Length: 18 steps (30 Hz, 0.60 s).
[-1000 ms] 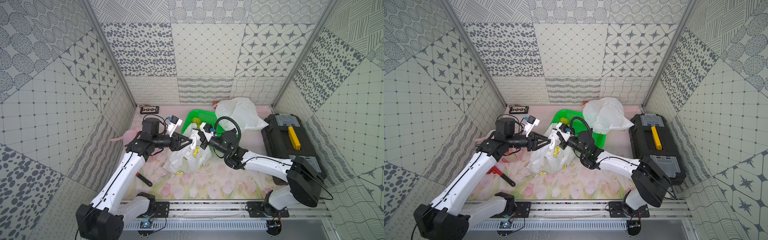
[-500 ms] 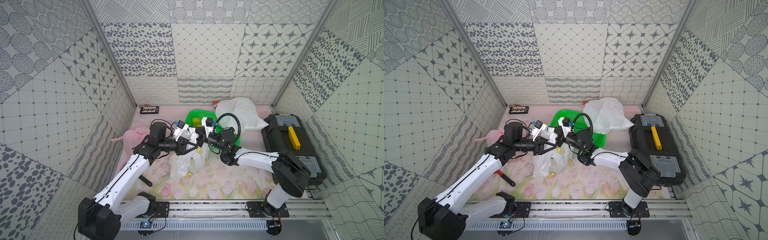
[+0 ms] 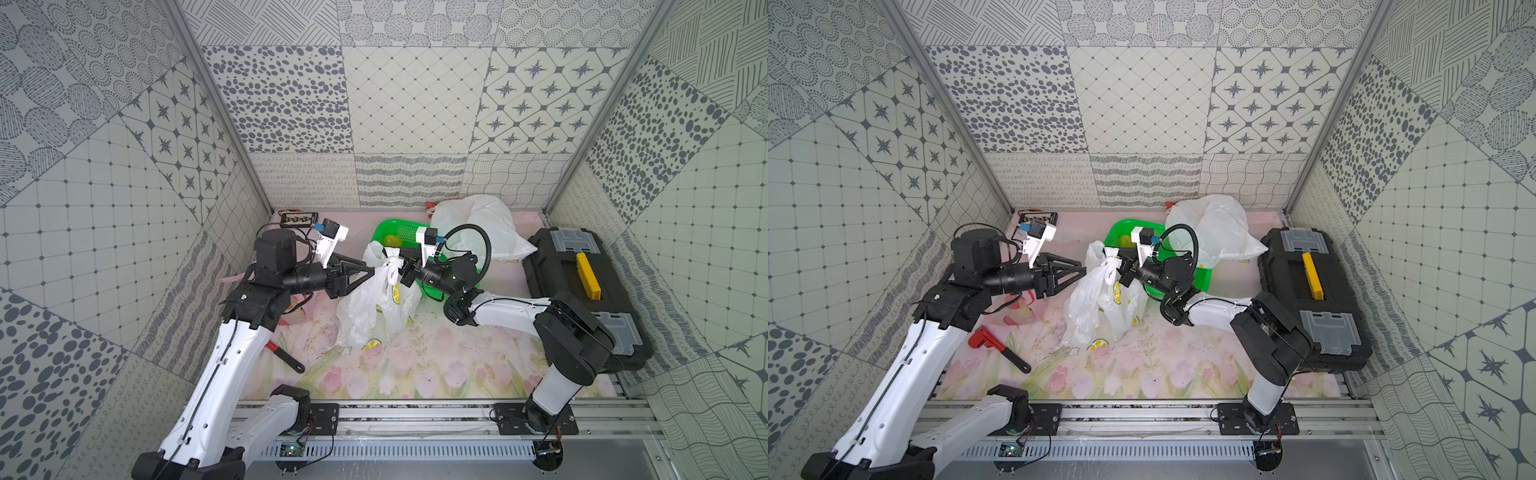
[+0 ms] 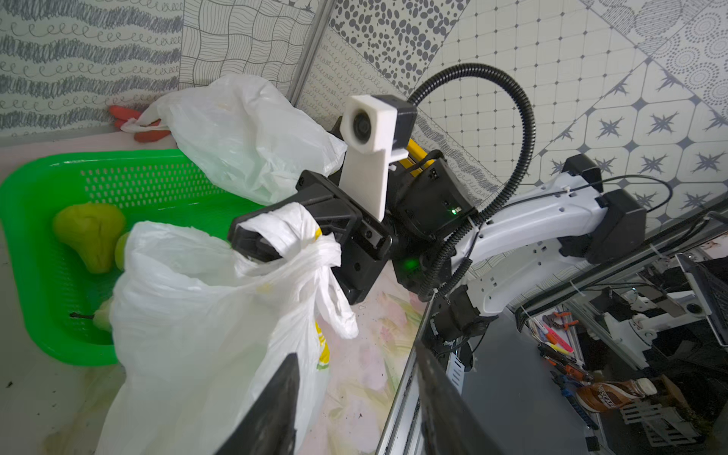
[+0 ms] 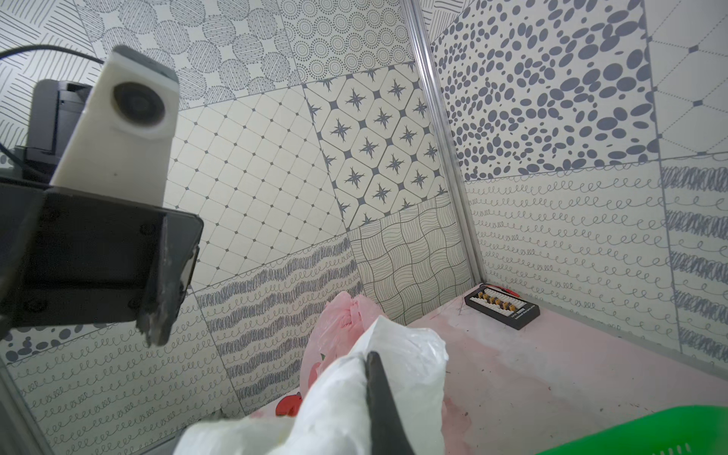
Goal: Place the pears into plastic bags & tie knots
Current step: Tie the plastic bag at the center of the board.
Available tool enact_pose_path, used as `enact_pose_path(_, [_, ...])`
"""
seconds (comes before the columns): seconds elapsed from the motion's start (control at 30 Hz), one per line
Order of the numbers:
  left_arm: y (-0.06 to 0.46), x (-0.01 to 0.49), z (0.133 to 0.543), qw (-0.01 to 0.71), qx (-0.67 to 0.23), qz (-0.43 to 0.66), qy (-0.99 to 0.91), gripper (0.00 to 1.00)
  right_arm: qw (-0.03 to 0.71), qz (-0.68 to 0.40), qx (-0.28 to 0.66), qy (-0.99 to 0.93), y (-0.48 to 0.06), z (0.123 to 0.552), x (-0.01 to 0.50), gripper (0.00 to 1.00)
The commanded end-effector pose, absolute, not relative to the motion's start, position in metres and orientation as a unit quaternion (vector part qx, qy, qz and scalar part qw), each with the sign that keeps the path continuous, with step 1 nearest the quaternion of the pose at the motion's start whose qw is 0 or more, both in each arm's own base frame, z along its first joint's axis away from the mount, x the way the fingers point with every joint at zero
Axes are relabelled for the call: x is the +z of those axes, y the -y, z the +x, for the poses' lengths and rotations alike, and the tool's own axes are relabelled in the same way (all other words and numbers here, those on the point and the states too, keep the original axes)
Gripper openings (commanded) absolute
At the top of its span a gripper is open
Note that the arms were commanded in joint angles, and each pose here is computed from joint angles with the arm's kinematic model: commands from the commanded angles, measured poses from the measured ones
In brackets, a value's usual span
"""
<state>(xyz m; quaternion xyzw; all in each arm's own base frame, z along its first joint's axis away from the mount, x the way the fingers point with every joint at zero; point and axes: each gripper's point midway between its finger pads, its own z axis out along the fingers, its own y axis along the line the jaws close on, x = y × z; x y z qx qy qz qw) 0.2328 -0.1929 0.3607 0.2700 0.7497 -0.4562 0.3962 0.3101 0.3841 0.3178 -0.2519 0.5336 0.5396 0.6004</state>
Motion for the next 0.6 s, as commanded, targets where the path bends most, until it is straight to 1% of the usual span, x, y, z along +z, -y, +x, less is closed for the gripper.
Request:
enact_pose_path(0.0, [0.195, 0.363, 0.267, 0.414, -0.441, 0.281, -0.745, 0.43, 0.621, -0.248, 0.557, -0.493, -0.375, 0.3, 0.347, 0.0])
enact_pose_path(0.1, [0.209, 0.343, 0.285, 0.394, -0.459, 0.284, -0.744, 0.41, 0.618, -0.241, 0.566, -0.489, -0.376, 0.3, 0.353, 0.0])
enact_pose_path(0.23, [0.236, 0.311, 0.28, 0.376, -0.458, 0.318, -0.74, 0.41, 0.616, -0.235, 0.574, -0.486, -0.378, 0.304, 0.355, 0.0])
enact_pose_path(0.37, [0.248, 0.276, 0.283, 0.342, -0.484, 0.293, -0.75, 0.31, 0.605, -0.225, 0.599, -0.474, -0.38, 0.306, 0.361, 0.0])
enact_pose_path(0.43, [0.256, 0.266, 0.28, 0.331, -0.498, 0.283, -0.75, 0.29, 0.59, -0.219, 0.621, -0.467, -0.38, 0.306, 0.364, 0.0])
enact_pose_path(0.5, [0.259, 0.26, 0.277, 0.33, -0.495, 0.282, -0.753, 0.29, 0.578, -0.219, 0.634, -0.464, -0.381, 0.305, 0.363, 0.0])
enact_pose_path(0.57, [0.252, 0.259, 0.277, 0.337, -0.481, 0.283, -0.758, 0.31, 0.563, -0.225, 0.641, -0.469, -0.384, 0.305, 0.357, 0.0])
